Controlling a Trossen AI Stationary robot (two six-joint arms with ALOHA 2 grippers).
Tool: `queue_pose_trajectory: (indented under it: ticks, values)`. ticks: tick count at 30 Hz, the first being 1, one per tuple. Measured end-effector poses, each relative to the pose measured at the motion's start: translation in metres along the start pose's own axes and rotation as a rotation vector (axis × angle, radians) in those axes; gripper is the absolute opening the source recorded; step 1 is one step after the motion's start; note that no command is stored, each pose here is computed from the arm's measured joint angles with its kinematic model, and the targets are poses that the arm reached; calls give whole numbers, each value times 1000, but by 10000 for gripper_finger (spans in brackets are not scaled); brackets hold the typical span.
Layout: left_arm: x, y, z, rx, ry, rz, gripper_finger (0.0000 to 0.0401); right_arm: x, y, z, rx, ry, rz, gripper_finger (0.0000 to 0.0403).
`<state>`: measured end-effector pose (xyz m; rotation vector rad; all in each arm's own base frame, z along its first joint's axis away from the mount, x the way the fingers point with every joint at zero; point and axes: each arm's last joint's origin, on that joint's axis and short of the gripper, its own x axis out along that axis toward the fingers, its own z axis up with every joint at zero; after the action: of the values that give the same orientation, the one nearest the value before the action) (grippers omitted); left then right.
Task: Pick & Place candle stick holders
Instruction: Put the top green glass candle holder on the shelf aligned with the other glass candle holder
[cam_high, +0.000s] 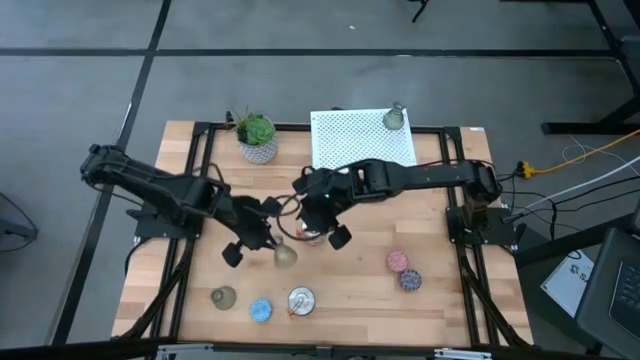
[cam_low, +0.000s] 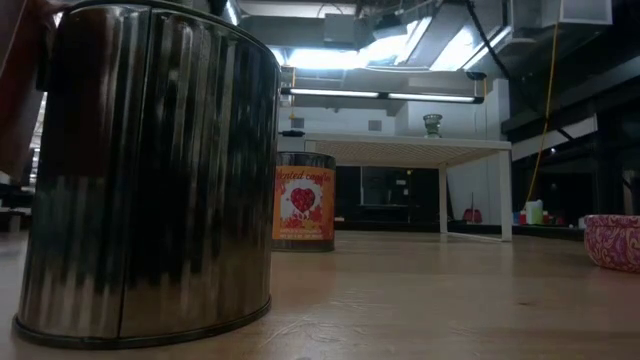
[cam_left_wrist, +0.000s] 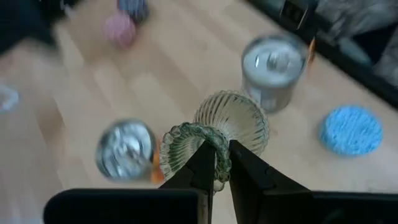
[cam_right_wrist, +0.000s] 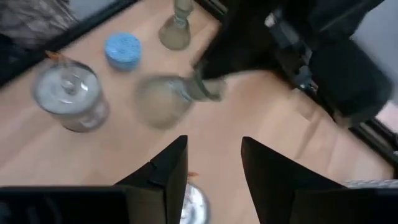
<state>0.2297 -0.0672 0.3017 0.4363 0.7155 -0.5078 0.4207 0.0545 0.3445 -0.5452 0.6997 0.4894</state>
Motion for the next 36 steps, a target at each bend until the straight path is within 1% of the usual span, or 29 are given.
queue_pose_trajectory:
  ticks: [4, 8, 9, 12, 14, 18, 21, 23, 25, 28, 30, 32, 36]
  values:
    - [-6, 5, 5, 55, -35, -20, 22, 10, -8, -6, -38, -10, 4, 153]
    - [-6, 5, 4, 95, -22, -26, 22, 26, -12, -7, -71, -95, 68, 153]
    - [-6, 4, 3, 100, -15, -32, 22, 30, -13, -6, -78, -111, 67, 153]
    - [-6, 3, -4, 76, 34, -22, 22, 32, -13, -8, -79, -81, 42, 153]
    - [-7, 6, -11, 24, 68, 10, 22, 30, -15, -12, -68, -46, 43, 153]
    - [-8, 11, -31, -84, 112, 47, 22, 16, -15, -28, 1, 69, 111, 153]
    - [-9, 11, -46, -138, 103, 77, 22, 1, -18, -43, 128, 150, 187, 153]
    - [-8, 15, -50, -156, 70, 126, 22, -2, -20, -52, 217, 207, 204, 153]
    - [-9, 20, -49, -165, 37, 158, 22, -7, -21, -57, 286, 267, 184, 153]
    - [-8, 31, -44, -192, -19, 200, 22, -19, -18, -59, 323, 341, 139, 153]
    - [-6, 39, -40, -207, -41, 212, 22, -29, -15, -56, 342, 361, 106, 153]
    - [-1, 45, -35, -202, -35, 191, 22, -44, -11, -53, 369, 362, 95, 153]
    - [15, 54, -25, -155, -15, 106, 22, -72, -5, -45, 384, 301, 84, 153]
